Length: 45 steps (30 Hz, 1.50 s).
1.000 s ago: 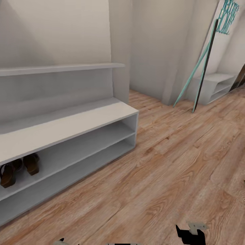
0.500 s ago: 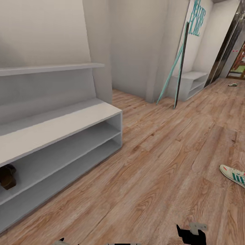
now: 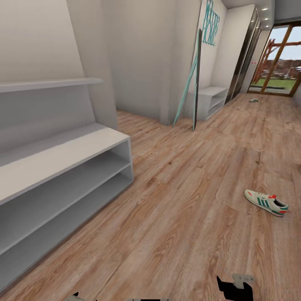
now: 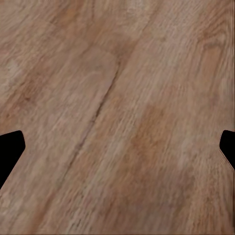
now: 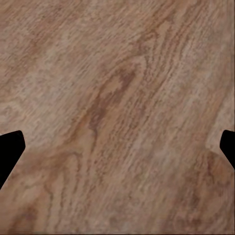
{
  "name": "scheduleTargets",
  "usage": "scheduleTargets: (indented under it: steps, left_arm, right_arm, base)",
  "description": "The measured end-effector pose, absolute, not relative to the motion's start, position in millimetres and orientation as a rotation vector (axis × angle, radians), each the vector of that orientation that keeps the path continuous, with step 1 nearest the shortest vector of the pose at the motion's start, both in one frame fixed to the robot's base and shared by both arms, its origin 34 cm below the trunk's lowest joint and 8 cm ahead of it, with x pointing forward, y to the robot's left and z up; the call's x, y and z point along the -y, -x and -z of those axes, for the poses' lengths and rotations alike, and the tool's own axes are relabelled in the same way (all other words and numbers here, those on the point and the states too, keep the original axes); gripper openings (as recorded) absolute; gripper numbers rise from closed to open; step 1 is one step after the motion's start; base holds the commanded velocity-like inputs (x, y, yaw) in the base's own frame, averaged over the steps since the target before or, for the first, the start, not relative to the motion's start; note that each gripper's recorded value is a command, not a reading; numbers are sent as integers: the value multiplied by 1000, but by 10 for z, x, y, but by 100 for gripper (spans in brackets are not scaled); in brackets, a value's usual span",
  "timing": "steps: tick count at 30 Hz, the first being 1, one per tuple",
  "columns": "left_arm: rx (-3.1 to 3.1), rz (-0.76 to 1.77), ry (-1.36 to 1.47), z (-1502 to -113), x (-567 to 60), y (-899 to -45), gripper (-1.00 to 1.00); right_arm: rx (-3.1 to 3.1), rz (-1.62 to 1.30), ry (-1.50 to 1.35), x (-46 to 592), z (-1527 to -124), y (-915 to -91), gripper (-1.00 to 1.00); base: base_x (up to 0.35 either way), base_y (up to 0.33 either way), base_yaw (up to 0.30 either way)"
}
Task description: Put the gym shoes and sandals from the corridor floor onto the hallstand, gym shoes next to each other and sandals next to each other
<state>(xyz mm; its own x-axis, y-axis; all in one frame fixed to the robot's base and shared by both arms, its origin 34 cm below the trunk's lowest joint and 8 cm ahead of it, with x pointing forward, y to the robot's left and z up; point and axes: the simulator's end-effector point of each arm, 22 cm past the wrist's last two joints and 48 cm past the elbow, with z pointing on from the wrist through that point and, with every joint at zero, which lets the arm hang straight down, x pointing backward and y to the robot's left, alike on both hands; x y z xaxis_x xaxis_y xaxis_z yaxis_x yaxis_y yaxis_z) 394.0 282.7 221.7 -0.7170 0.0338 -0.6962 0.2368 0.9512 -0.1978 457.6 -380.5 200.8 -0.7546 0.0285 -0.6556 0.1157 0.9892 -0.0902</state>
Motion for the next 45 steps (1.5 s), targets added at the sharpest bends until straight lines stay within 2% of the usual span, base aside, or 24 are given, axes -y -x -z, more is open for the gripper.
scheduleTargets:
  steps: [10, 26, 45]
  left_arm:
    - [-2352, 353, -189, -2216, -2828, -3939, 100]
    - [-2352, 353, -190, -2218, -2829, -3940, 100]
    - [-2348, 351, -190, -2227, -2834, -3950, 100]
  right_arm:
    - [-2423, 160, -98, 3793, -2006, -4576, 100]
    - [-2424, 155, -99, 3759, -2002, -4578, 100]
    - [-2423, 152, -99, 3744, -2002, -4579, 100]
  base:
    - [0, 0, -242]
    - [15, -2, -16]
    - [241, -138, 0]
